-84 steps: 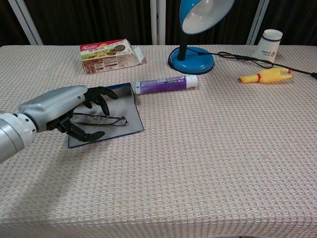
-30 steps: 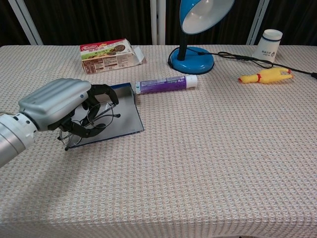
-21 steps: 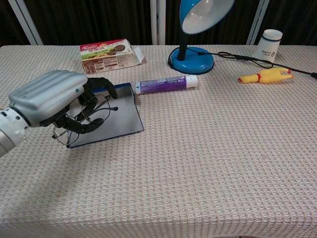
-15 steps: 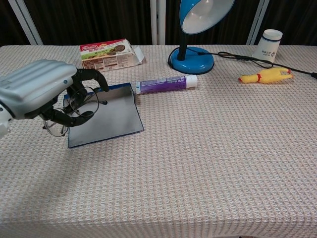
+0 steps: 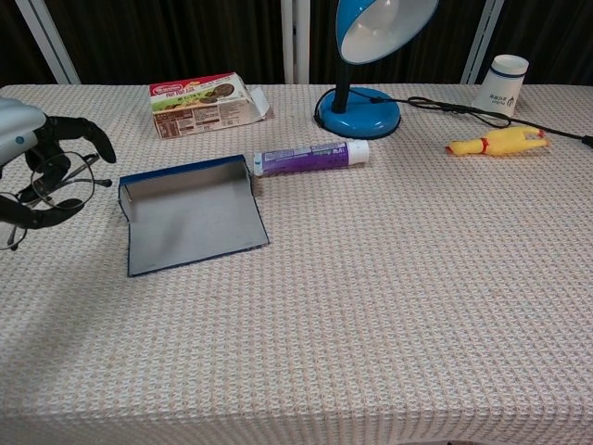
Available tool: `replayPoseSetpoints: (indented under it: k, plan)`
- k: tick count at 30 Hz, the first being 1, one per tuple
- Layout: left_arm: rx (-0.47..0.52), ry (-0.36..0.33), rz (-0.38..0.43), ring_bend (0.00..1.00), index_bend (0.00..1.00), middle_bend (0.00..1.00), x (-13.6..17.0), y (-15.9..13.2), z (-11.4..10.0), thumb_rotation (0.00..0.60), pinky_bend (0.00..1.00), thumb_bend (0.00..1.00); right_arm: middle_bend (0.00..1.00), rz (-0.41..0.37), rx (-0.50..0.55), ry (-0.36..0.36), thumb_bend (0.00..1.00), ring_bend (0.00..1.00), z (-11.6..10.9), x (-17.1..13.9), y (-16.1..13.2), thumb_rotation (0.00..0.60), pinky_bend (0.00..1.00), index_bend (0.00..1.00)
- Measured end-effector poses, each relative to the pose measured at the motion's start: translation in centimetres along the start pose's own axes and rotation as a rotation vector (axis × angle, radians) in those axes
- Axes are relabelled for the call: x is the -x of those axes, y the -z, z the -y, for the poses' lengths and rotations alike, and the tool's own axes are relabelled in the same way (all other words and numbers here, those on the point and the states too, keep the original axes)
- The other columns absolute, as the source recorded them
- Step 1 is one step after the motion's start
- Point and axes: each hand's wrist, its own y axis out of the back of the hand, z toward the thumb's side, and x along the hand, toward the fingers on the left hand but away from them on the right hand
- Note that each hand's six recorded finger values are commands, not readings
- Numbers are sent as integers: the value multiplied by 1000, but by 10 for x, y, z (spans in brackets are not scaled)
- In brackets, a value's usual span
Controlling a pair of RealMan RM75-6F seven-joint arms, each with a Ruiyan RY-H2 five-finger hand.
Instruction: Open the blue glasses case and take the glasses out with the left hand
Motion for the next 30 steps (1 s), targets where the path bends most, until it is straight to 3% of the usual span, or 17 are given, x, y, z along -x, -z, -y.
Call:
replayPoseSetpoints:
  k: [8, 17, 20, 26, 30]
  plan:
    - [-25, 122, -36, 509, 330, 776, 7, 19, 21, 600, 482, 351, 7, 1, -7, 3, 251, 0, -2, -1, -2, 600, 0, 0]
    - [-17, 172, -65, 494, 322, 743, 4, 28, 36, 600, 466, 351, 7, 1, -10, -7, 250, 0, 2, -1, -3, 600, 0, 0]
    - [-12, 176, -71, 434, 304, 639, 2, 31, 40, 600, 420, 348, 7, 6, -9, -4, 249, 0, 0, -1, -1, 600, 0, 0]
    - [-18, 172, -53, 194, 286, 355, -1, 31, 45, 600, 308, 340, 7, 9, -10, -8, 253, 0, 1, -1, 0, 600, 0, 0]
    - [-11, 170, -49, 181, 276, 301, -1, 31, 48, 600, 302, 337, 9, 11, -13, -20, 256, 0, 2, -1, 1, 600, 0, 0]
